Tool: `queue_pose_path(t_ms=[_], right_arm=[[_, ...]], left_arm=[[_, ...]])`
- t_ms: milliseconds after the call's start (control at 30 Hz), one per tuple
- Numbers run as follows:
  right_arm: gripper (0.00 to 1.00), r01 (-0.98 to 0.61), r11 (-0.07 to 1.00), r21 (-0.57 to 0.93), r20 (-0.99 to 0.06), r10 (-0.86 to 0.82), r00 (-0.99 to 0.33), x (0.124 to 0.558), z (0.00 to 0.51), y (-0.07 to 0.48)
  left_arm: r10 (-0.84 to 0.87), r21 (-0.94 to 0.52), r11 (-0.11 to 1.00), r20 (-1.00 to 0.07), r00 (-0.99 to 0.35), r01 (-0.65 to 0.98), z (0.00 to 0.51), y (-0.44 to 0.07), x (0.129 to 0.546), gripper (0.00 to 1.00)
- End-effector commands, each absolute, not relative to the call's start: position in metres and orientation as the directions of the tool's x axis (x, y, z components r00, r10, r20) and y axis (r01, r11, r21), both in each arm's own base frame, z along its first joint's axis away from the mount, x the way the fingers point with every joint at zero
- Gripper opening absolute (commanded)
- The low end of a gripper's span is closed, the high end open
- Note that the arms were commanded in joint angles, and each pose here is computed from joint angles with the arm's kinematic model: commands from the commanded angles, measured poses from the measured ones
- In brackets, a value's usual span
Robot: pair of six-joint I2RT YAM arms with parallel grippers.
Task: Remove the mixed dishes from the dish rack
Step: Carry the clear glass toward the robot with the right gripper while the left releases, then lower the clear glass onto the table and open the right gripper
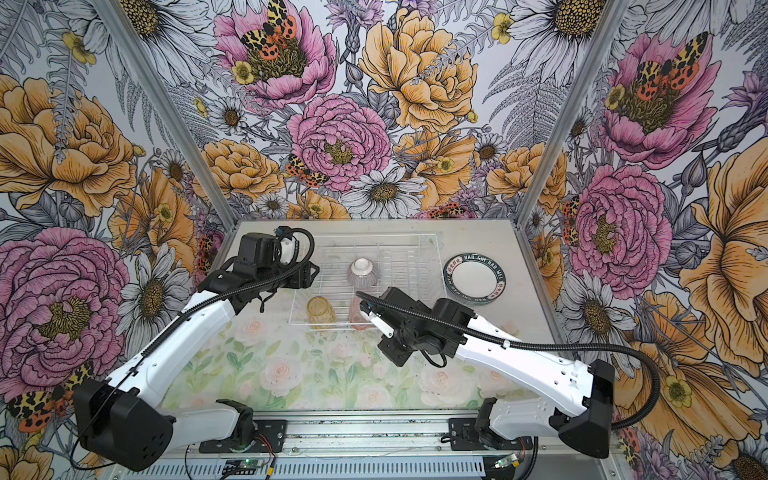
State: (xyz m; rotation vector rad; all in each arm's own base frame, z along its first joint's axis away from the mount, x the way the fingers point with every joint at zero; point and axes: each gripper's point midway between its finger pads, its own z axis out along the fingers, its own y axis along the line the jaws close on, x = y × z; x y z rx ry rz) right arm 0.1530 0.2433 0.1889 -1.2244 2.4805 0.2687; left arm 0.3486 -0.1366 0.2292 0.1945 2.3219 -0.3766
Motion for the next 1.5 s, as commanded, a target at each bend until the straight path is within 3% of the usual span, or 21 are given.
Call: queue_pose_path(t_ms=[0,300,500,1267,1367,1467], right_arm=[[0.0,-0.766,0.642,-0.026,-0.277,-0.741,-0.612,0.146,0.16,0.225],[0.0,-0.776,0.631,0.024,-0.209,-0.756,-0.621,0.143,0.125,0.239],[0.0,-0.754,0.656,-0.042,-0.114,-0.753,-0.648,0.153,0.094,0.235],[0.0,-0.762,0.647,-0.008,-0.014,-0.762,-0.647,0.154,0.058,0.234],[0.14,-0.761,0.649,-0.015,-0.026,-0.761,-0.649,0.156,0.061,0.234],[0.21,-0.759,0.651,-0.021,-0.04,-0.759,-0.65,0.158,0.064,0.233]], left_arm=[[0.072,-0.126,0.966,-0.711,-0.699,0.227,0.228,-0.124,0.342,0.77],[0.069,-0.127,0.968,-0.698,-0.713,0.218,0.221,-0.117,0.34,0.78],[0.069,-0.128,0.968,-0.698,-0.713,0.218,0.222,-0.116,0.343,0.79],[0.081,-0.143,0.961,-0.676,-0.732,0.238,0.215,-0.123,0.347,0.8],[0.083,-0.144,0.96,-0.674,-0.734,0.24,0.215,-0.125,0.348,0.79],[0.086,-0.142,0.96,-0.671,-0.737,0.242,0.214,-0.126,0.348,0.79]])
